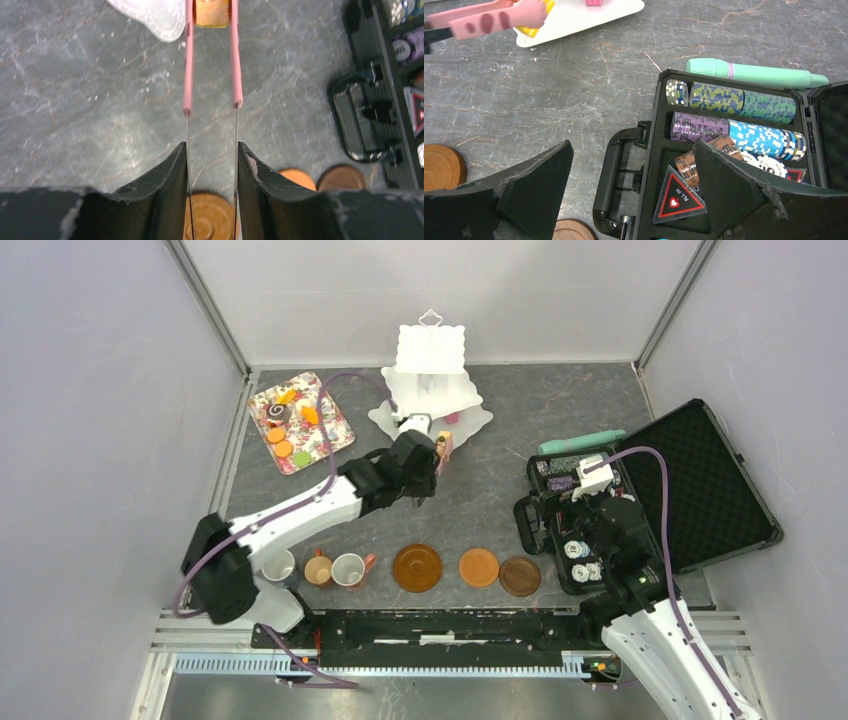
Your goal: Serve the afternoon tea
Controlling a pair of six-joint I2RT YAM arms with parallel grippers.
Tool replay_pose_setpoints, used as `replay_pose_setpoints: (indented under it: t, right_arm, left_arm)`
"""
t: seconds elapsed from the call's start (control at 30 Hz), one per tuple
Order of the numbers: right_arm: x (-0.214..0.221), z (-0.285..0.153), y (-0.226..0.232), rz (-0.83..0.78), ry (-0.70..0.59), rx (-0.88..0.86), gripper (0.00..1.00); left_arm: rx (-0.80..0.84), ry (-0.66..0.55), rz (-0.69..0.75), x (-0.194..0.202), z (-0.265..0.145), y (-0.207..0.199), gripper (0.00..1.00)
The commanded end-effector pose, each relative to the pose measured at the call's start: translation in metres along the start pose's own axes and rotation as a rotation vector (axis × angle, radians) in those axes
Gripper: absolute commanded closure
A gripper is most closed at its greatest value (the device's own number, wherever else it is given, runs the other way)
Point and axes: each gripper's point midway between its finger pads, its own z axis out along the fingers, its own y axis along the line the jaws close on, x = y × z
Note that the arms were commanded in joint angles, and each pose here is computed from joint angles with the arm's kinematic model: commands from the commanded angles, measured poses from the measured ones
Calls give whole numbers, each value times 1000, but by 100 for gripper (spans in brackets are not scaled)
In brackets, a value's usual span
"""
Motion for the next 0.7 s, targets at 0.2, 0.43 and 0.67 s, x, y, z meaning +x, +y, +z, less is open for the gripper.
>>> replay_pose_setpoints:
  t: [0.2,0.43,0.67]
  right_arm:
    - [-11,-2,0,10,-43,5,2]
    - [-7,0,2,9,-25,-5,2]
    - [-6,1,3,8,-22,-11,2]
  left_arm:
    - [-89,-123,22,-57,51,-29,90]
    - [-167,-85,42,-57,78,-28,90]
    - [-195,-23,14,-50,101,-24,86]
